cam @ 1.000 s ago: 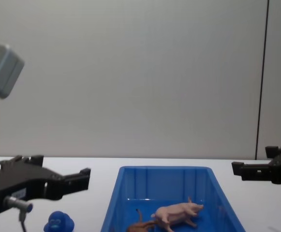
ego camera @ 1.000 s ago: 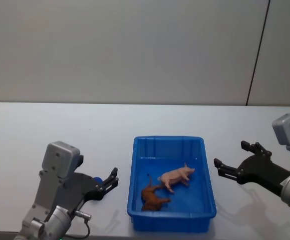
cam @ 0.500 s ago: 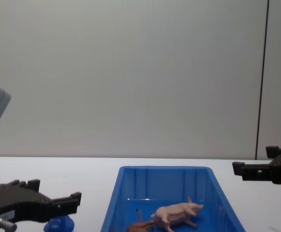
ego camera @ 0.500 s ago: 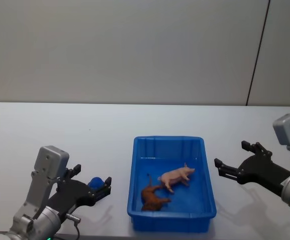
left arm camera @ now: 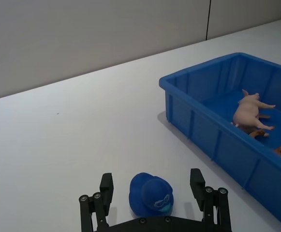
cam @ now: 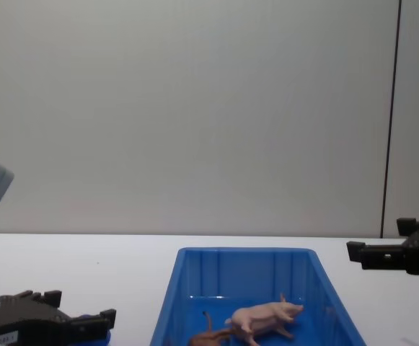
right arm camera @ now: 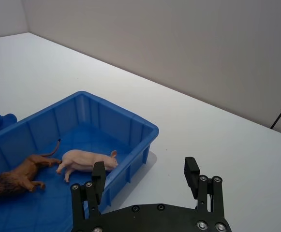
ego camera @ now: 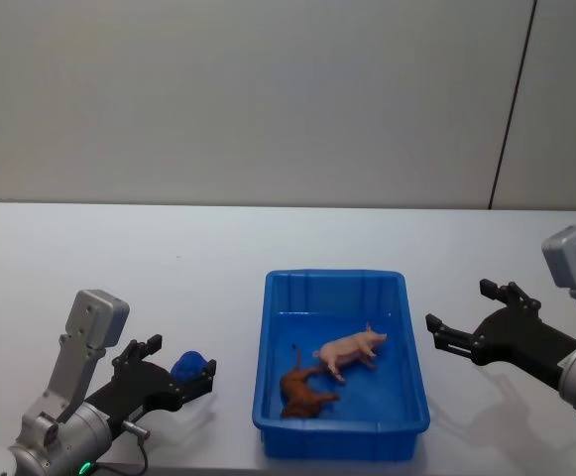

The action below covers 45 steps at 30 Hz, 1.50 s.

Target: Pick up the two dolls from the table and place them into the box.

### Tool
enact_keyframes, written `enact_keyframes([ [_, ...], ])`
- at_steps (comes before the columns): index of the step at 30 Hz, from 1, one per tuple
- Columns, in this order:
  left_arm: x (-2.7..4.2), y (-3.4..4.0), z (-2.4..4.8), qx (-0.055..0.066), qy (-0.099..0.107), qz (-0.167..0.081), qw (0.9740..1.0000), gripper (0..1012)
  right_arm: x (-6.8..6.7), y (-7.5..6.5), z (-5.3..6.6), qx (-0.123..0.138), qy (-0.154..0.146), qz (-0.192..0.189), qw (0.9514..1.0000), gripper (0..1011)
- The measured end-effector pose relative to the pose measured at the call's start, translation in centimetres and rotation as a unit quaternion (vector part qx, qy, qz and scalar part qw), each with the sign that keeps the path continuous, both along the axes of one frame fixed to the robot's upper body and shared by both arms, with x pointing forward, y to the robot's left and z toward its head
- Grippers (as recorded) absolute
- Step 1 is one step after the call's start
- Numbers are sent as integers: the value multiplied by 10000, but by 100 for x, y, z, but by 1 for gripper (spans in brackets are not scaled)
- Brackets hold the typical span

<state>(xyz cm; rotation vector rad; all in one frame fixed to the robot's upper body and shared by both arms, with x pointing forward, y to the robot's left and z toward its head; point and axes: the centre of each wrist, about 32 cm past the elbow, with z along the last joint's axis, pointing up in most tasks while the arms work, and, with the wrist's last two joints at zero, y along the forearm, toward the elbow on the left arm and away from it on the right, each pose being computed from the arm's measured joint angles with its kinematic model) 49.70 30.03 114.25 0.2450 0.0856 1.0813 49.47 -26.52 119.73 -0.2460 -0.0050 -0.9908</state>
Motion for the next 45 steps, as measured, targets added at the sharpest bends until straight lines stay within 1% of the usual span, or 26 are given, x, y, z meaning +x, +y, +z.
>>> enact_keyframes([
  [2,22,16,-7,-2,20,-21,10000,1001,0,0,0,1,0,0,10000,1001],
  [3,42,37,-21,2,53,-28,10000,1001,0,0,0,0,0,0,10000,1001],
  [5,52,45,-25,3,71,-44,10000,1001,0,0,0,0,0,0,10000,1001],
  [9,123,97,-48,32,183,-119,9998,1001,0,0,0,0,0,0,10000,1001],
  [11,133,102,-50,37,196,-134,9997,1001,0,0,0,0,0,0,10000,1001],
  [12,160,112,-46,43,213,-167,9996,1001,0,0,0,0,0,-1,10000,1001],
  [14,182,127,-55,55,248,-201,9995,1001,0,0,0,0,0,0,10000,1001],
  [16,231,145,-54,71,294,-295,9991,1001,0,0,0,0,0,-1,10000,1001],
  [18,264,161,-60,85,343,-360,9987,1001,0,0,0,0,0,0,10000,1001],
  [19,264,161,-60,85,343,-360,9987,996,0,0,0,0,0,-1,10000,1001],
  [20,287,169,-59,93,372,-397,9985,956,0,0,0,0,0,-1,10000,1001],
  [22,307,175,-56,102,406,-440,9982,929,0,0,0,0,0,-1,10000,1001],
  [23,329,181,-53,111,445,-477,9978,882,0,0,0,0,0,-1,10000,1001],
  [25,348,186,-49,119,487,-513,9974,849,0,0,0,0,0,-1,10000,1001],
  [28,381,191,-43,138,585,-595,9964,758,0,0,0,0,0,-1,10000,1001],
  [29,400,192,-36,151,634,-636,9958,741,0,0,0,0,0,-1,10000,1001],
  [31,415,192,-30,164,679,-672,9953,664,0,0,0,0,0,-1,10000,1001],
  [32,422,191,-26,170,696,-687,9951,647,0,0,0,0,0,-1,10000,1001],
  [34,445,189,-7,192,742,-732,9944,576,0,0,0,1,0,0,10000,1001],
  [38,480,183,41,262,822,-809,9930,538,0,0,0,1,0,0,10000,1001],
  [39,480,183,41,262,822,-809,9930,533,0,0,0,1,0,0,10000,1001],
  [42,503,167,106,343,853,-880,9919,508,0,0,0,1,0,0,10000,1001],
  [44,512,159,142,384,842,-904,9916,499,0,0,1,1,0,0,10000,1001],
  [45,521,152,183,425,815,-922,9915,486,0,0,0,1,0,0,10000,1001],
])
